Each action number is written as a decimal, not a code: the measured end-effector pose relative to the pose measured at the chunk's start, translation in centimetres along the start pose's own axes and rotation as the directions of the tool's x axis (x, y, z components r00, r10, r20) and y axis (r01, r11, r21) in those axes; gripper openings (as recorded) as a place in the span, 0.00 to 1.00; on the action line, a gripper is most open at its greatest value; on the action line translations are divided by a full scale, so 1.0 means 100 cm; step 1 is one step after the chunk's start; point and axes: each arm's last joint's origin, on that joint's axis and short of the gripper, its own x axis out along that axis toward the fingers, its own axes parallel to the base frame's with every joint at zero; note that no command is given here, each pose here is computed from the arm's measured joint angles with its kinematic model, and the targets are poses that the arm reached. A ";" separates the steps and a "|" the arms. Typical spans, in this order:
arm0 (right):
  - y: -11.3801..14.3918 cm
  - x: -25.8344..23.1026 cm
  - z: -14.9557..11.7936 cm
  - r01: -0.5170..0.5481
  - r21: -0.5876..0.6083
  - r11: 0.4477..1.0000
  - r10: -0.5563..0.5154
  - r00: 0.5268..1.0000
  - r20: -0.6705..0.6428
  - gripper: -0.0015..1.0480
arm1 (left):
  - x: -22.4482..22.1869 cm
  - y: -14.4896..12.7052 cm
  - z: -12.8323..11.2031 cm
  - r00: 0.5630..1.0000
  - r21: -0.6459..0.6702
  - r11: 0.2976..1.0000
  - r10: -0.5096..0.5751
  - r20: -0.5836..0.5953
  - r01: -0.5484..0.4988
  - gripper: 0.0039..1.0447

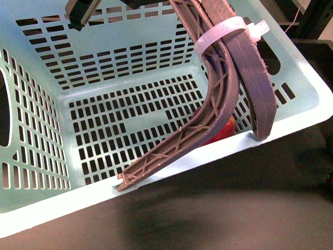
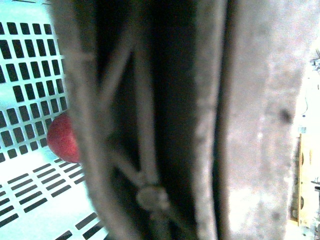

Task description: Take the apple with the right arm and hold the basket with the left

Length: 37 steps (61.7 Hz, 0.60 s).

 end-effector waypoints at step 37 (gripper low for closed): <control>0.000 -0.012 -0.003 0.000 -0.002 1.000 0.000 1.000 -0.005 0.41 | 0.000 0.000 0.000 1.000 0.000 1.000 0.000 0.000 0.000 0.13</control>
